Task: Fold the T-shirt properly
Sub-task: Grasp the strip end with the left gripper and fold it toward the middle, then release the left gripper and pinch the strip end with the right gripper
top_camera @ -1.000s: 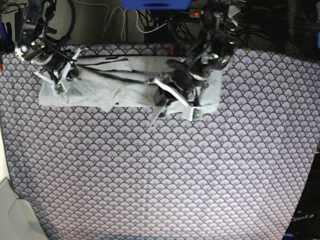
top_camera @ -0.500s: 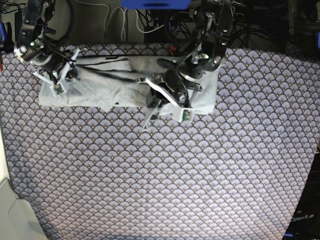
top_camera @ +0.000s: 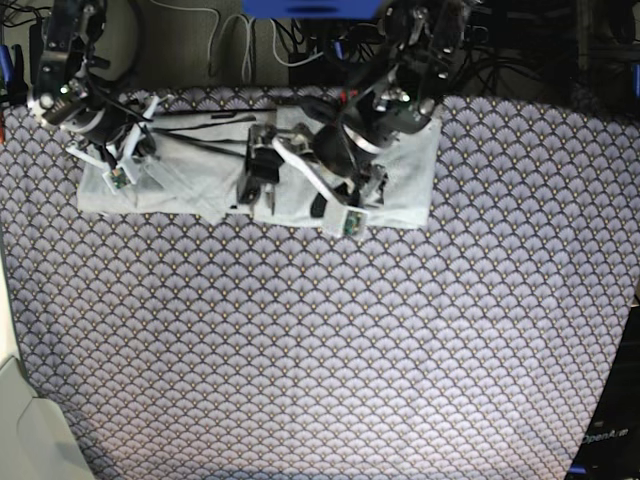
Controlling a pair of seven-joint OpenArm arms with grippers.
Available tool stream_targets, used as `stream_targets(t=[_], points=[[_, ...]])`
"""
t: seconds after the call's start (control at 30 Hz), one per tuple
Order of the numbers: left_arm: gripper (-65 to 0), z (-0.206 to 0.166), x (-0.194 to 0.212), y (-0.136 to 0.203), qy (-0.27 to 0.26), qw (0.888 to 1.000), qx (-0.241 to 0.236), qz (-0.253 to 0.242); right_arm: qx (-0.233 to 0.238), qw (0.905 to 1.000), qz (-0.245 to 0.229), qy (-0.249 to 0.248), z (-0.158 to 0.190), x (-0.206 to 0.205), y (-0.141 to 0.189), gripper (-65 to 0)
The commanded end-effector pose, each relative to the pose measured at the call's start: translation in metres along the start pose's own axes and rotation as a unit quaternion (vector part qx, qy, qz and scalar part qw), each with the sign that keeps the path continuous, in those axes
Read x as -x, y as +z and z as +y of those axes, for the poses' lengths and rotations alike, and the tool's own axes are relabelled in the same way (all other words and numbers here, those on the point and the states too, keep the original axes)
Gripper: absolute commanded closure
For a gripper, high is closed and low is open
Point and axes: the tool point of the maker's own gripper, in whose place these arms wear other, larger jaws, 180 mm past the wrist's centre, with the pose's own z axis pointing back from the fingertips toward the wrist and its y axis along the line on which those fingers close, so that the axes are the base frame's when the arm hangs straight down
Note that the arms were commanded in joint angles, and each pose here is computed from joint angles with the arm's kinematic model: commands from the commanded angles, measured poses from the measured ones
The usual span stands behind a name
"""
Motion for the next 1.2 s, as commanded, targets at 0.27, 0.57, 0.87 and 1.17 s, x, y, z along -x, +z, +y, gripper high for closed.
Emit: stream_targets(t=[0.27, 0.57, 0.87, 1.17], points=[[-65.0, 0.117, -0.026, 0.051, 0.015, 0.988, -0.149, -0.045, 0.025, 0.9995, -0.002, 0.018, -0.022, -0.012, 0.008, 0.0], [-65.0, 0.172, -0.002, 0.066, 0.031, 0.977, -0.210, -0.010, 0.028, 0.9995, -0.002, 0.017, -0.024, -0.016, 0.007, 0.0], [-65.0, 0.173, -0.004, 0.064, 0.032, 0.977, -0.210, -0.014, 0.027, 0.9994, 0.007, 0.019, -0.024, -0.017, 0.005, 0.0], [-65.0, 0.175, -0.009, 0.063, 0.029, 0.977, -0.211, -0.018, 0.034, 0.9992, -0.005, 0.020, -0.029, -0.024, 0.009, -17.7]])
